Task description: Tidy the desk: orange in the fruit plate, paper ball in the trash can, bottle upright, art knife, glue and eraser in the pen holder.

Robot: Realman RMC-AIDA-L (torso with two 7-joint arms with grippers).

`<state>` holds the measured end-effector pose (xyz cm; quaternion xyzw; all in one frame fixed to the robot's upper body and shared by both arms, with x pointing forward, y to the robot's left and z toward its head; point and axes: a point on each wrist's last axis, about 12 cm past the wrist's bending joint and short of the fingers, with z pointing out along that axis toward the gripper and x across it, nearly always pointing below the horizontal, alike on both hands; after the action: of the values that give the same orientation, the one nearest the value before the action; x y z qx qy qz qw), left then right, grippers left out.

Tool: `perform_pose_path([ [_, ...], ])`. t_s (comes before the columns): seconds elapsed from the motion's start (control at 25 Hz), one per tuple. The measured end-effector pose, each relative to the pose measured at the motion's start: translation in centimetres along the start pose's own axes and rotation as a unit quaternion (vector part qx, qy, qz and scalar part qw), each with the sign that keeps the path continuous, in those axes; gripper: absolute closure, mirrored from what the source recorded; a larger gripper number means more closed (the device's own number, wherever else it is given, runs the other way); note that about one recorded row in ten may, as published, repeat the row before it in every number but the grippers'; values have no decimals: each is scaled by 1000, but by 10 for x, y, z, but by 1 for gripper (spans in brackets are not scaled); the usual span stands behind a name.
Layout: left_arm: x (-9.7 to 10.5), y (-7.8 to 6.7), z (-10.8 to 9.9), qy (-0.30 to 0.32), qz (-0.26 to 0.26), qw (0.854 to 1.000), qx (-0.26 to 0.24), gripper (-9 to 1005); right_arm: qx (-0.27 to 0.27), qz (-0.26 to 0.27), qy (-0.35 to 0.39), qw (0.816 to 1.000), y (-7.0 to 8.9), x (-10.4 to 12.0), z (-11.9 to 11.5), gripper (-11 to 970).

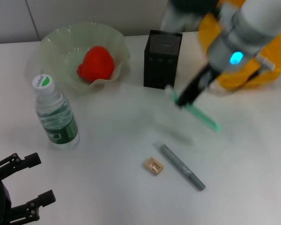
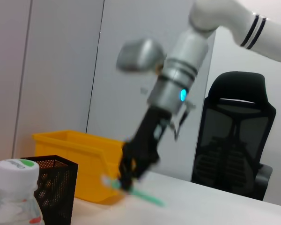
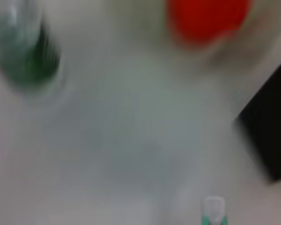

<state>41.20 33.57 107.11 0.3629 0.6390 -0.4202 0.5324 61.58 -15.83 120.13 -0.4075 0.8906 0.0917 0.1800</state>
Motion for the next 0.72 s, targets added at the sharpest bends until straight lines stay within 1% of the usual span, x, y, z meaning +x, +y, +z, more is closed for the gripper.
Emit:
perform_pose_path([
  [0.04,0,0,0,0,0,1000,0,152,0,0,0,1000,0,0,0,789],
  [0.08,0,0,1,0,-1,1000,1,152,23,6,-53,998,-10,-2,-23,787],
  [0.12,0,0,1,0,-1,1000,1,152,23,6,-53,998,-10,-2,-23,786],
  [0.16,0,0,1,0,-1,1000,2,152,35,8,-79,996,-15,-2,-32,785],
  [0.2,0,0,2,-1,-1,1000,4,152,46,5,-127,991,-21,-2,-41,784],
  [0.24,0,0,2,-1,-1,1000,4,152,46,5,-127,991,-21,-2,-41,782],
  [0.28,0,0,4,-3,-2,1000,5,152,46,1,-181,983,-26,-2,-43,781],
  [0.32,0,0,4,-3,-2,1000,5,152,45,-1,-209,977,-28,-3,-42,780],
  [0.36,1,1,5,-5,-3,1000,6,152,45,-1,-209,977,-28,-3,-42,779],
  [0.4,1,1,6,-8,-4,1000,7,152,42,-4,-246,968,-32,-3,-37,777],
  [0.44,1,1,6,-8,-4,1000,7,152,39,-6,-262,964,-34,-3,-34,776],
  [0.48,0,2,7,-8,-4,1000,9,152,39,-6,-262,964,-34,-3,-34,775],
  [0.52,0,2,7,-8,-4,1000,9,152,37,-7,-277,960,-35,-3,-31,774],
  [0.56,0,2,8,-8,-3,1000,10,152,35,-9,-294,955,-37,-3,-27,772],
  [0.6,0,2,8,-8,-4,1000,10,152,33,-9,-320,947,-40,-1,-18,771],
  [0.64,0,2,8,-8,-4,1000,10,152,33,-9,-320,947,-40,-1,-18,770],
  [0.68,0,2,8,-8,-4,1000,10,152,32,-7,-339,940,-44,2,-9,769],
  [0.72,0,2,8,-8,-4,1000,10,152,32,-7,-339,940,-44,2,-9,767],
])
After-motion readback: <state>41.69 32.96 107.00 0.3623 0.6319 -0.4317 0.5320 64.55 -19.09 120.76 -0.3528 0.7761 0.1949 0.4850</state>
